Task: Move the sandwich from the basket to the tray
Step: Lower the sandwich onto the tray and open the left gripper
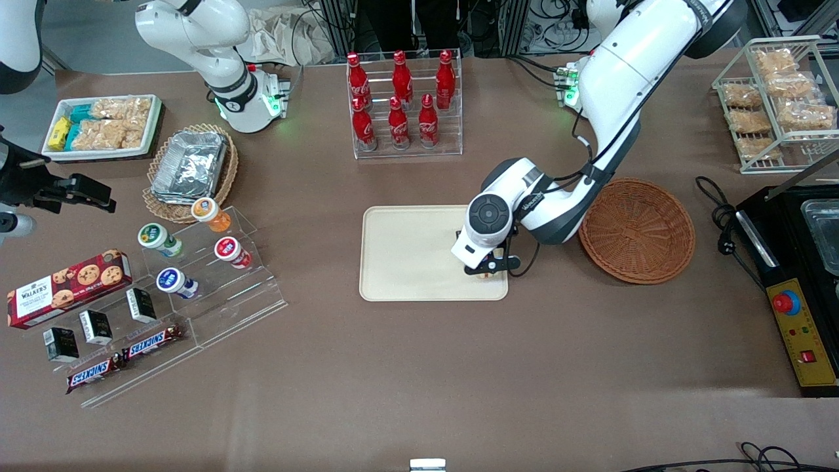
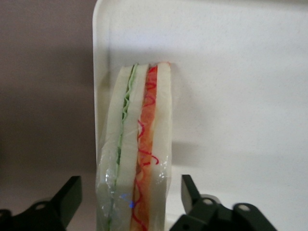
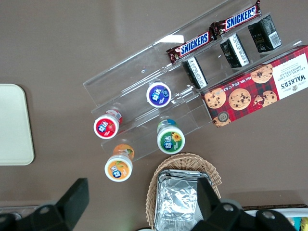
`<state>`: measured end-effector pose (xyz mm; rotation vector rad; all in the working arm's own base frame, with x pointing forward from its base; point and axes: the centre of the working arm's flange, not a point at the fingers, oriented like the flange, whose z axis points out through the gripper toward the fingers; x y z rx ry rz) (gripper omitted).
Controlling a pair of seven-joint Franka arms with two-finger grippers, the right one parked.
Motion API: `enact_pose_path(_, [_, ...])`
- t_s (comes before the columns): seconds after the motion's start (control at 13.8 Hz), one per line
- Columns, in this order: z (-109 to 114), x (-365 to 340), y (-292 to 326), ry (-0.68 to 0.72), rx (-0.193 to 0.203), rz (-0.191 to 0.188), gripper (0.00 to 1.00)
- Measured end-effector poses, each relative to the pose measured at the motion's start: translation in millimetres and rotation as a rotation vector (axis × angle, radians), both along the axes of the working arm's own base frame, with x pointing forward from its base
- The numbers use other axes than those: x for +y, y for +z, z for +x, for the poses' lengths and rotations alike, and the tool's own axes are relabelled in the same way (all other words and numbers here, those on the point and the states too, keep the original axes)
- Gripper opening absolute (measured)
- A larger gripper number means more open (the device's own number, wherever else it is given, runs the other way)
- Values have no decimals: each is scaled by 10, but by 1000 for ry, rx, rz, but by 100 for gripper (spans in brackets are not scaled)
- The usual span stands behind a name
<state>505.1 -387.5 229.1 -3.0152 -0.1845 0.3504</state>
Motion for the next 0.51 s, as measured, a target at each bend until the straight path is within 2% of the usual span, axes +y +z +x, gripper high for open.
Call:
enact_pose_path(0.22, [78,24,400,13,-23,29,100])
enact_pose_path(0.51, [185,303,1272,53,-80,65,100])
